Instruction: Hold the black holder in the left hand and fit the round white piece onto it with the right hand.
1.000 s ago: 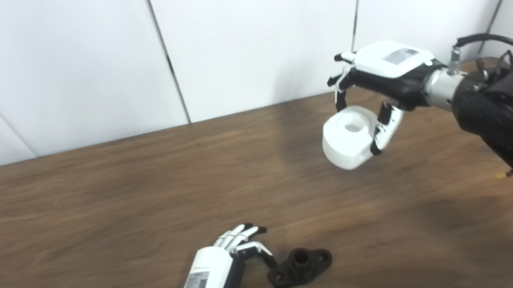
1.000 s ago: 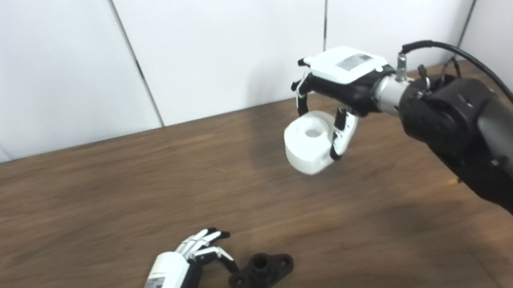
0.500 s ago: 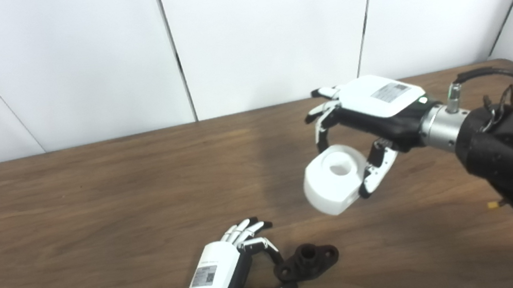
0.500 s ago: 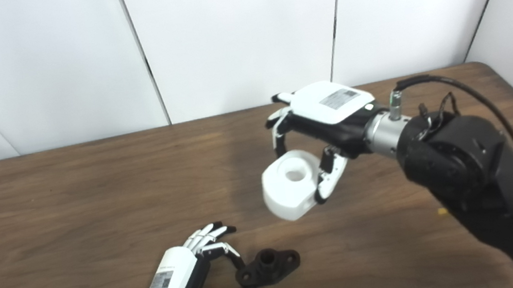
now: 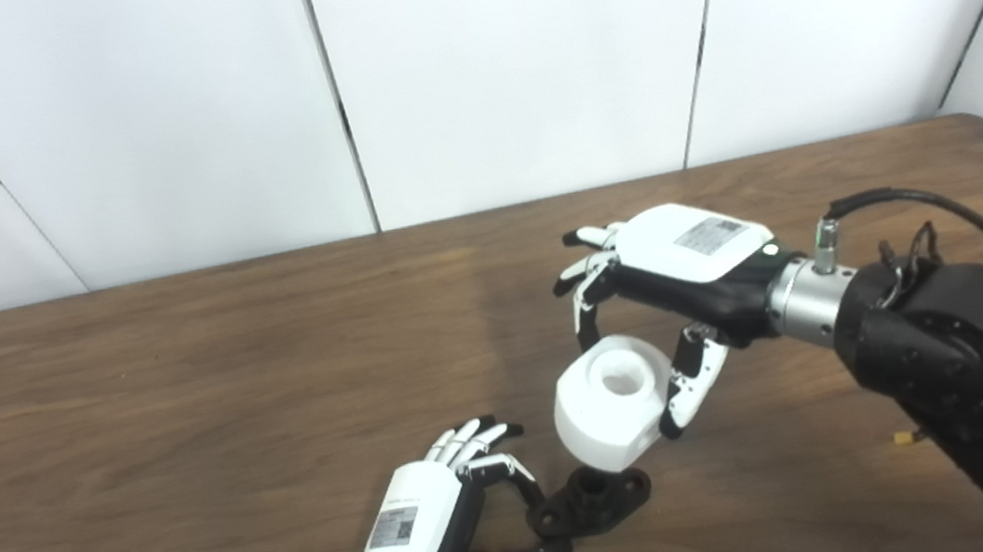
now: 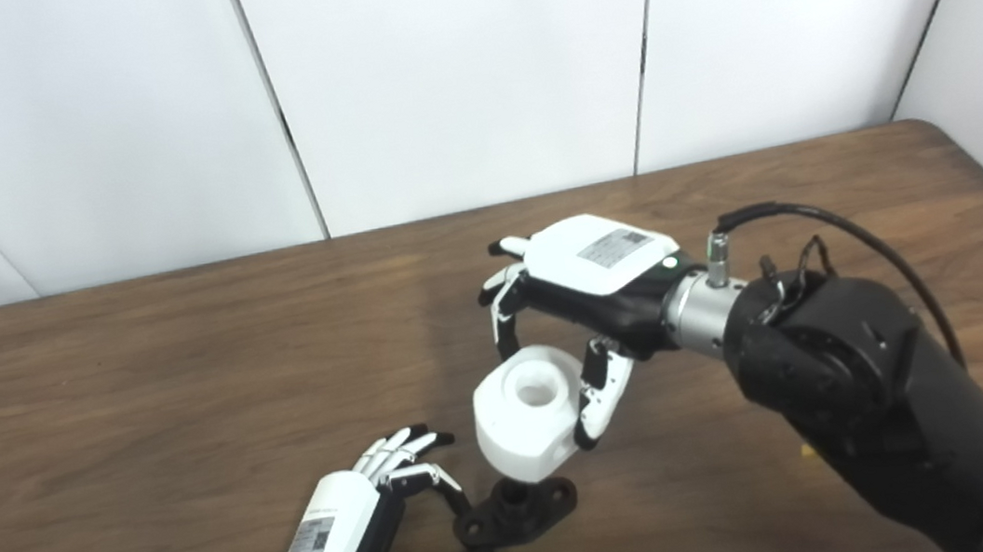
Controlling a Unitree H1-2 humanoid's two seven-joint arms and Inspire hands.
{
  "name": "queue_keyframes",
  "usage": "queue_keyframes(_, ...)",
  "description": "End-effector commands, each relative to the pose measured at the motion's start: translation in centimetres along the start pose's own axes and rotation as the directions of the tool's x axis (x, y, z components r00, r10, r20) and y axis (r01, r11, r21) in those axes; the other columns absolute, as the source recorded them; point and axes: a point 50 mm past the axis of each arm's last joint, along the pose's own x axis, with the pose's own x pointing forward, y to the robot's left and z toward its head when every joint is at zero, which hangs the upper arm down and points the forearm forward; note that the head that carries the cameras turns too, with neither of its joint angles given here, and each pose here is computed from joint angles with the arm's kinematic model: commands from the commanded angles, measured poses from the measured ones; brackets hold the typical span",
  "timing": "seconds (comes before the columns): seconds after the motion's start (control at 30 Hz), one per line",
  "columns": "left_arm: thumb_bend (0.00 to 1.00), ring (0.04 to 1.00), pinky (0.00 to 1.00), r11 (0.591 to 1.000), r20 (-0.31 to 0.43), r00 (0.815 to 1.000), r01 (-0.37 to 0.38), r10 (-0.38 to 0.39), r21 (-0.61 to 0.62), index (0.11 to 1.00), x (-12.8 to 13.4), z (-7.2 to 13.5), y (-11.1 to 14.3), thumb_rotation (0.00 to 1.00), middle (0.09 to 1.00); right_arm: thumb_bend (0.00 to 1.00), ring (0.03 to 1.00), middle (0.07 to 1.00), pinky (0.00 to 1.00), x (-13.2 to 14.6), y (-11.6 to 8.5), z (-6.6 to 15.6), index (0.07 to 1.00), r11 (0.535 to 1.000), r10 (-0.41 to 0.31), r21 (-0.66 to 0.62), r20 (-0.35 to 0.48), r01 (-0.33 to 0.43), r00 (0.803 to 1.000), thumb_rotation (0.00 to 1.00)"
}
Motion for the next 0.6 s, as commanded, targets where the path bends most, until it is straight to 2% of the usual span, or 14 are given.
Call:
queue_keyframes(0.0, 0.51, 0.923, 0.92, 0.998, -0.054, 0.997, 0.063, -0.062, 0.018, 0.49, -0.1, -0.8, -0.9, 0.05, 0.857, 0.52, 0.988, 0.855, 0.96, -0.5, -1.3, 0.8, 0.485, 0.997, -0.062, -0.047, 0.03, 0.063, 0.998, 0.13)
queue_keyframes(0.57, 0.51, 0.917, 0.91, 0.998, -0.054, 0.997, 0.059, -0.058, 0.022, 0.49, 0.3, -0.6, -0.8, 0.05, 0.852, 0.52, 0.987, 0.854, 0.94, -0.1, -0.6, 1.9, 0.485, 0.998, -0.019, -0.05, 0.079, 0.023, 0.997, 0.14)
